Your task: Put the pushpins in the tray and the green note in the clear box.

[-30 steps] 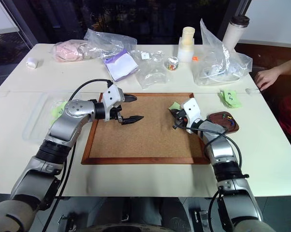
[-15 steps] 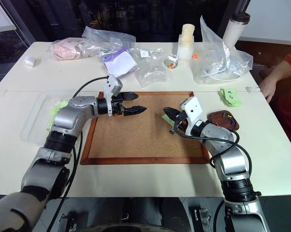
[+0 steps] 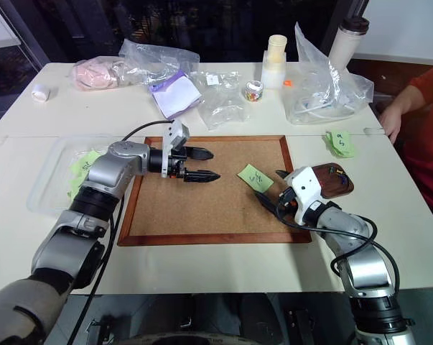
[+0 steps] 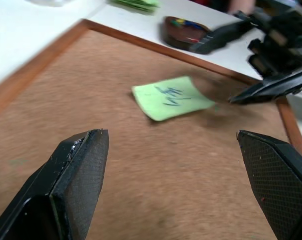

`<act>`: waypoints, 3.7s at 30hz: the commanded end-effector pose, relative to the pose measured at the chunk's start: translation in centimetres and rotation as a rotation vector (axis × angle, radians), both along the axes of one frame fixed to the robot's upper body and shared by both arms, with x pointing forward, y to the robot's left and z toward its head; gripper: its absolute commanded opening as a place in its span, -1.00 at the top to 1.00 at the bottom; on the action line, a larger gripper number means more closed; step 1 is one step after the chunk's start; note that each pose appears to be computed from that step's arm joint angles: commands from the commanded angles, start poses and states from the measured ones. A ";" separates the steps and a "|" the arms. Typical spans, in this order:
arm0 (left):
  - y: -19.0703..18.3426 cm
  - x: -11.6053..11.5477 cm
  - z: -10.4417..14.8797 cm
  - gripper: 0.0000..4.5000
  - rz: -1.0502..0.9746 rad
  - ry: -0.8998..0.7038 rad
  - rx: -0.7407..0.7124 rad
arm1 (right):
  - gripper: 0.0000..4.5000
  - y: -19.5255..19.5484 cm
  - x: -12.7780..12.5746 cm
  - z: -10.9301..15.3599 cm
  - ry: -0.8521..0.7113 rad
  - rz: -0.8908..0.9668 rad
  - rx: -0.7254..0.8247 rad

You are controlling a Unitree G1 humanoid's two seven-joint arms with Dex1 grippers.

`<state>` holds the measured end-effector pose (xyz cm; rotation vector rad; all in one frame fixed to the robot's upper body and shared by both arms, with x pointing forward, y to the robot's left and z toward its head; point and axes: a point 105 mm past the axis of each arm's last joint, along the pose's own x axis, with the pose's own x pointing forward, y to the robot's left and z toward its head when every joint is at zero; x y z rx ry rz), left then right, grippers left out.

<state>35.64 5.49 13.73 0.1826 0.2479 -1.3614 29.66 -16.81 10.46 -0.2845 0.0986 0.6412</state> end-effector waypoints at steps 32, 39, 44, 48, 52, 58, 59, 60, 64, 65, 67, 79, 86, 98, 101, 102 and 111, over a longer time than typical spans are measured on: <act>0.5 -1.4 -2.2 -1.00 -0.001 -0.146 0.146 | 0.99 -0.3 2.5 -4.5 0.164 -0.032 -0.085; 0.5 -1.5 -2.5 -1.00 -0.004 -0.144 0.150 | 0.77 1.1 1.9 0.5 -0.037 0.014 0.109; 0.5 -1.6 -2.7 -1.00 -0.011 -0.145 0.155 | -0.29 1.1 1.3 2.0 -0.079 0.005 0.162; 0.3 -1.6 -2.8 -1.00 -0.016 -0.148 0.154 | -0.95 -0.4 2.3 2.3 -0.050 -0.099 0.249; 0.2 -1.8 -2.8 -1.00 -0.021 -0.149 0.153 | -0.95 -1.2 3.2 2.3 -0.009 -0.140 0.335; 0.1 -1.8 -2.8 -1.00 -0.022 -0.153 0.149 | -0.95 -1.2 4.5 -0.8 0.072 -0.143 0.210; 0.1 -1.8 -2.8 -1.00 -0.022 -0.154 0.148 | -0.95 -1.0 4.4 -1.2 0.083 -0.130 0.193; 0.1 -1.8 -2.7 -1.00 -0.020 -0.155 0.147 | -0.95 -0.9 4.3 -2.0 0.098 -0.115 0.156; 0.4 -1.7 -2.6 -1.00 -0.008 -0.157 0.146 | -0.95 -0.8 3.5 -5.6 0.209 -0.093 0.029; 0.4 -1.8 -2.6 -1.00 -0.007 -0.158 0.144 | -0.95 -0.7 3.4 -6.1 0.225 -0.090 0.014; 0.3 -1.8 -2.5 -1.00 -0.006 -0.162 0.137 | -0.95 -0.6 3.2 -6.8 0.246 -0.081 -0.030; 0.2 -1.4 -2.4 -1.00 0.009 -0.183 0.134 | 0.86 0.2 3.2 -6.1 0.212 -0.054 0.019; 0.5 -0.6 -1.9 -1.00 0.018 -0.190 0.129 | 0.98 0.4 3.1 -4.4 0.175 -0.044 0.144; -2.6 2.4 3.1 -1.00 -0.159 -0.093 -0.031 | 0.98 1.0 2.6 -3.3 0.163 0.024 0.192; -4.0 2.2 2.3 -1.00 -0.226 -0.135 0.030 | 0.98 1.4 2.4 -2.7 0.147 0.037 0.202; -4.5 2.2 2.1 -1.00 -0.242 -0.145 0.042 | 0.98 1.5 2.3 -2.6 0.143 0.040 0.204; -8.0 1.8 1.0 -1.00 -0.251 -0.200 0.058 | 0.98 2.8 1.1 -2.3 0.138 0.066 0.209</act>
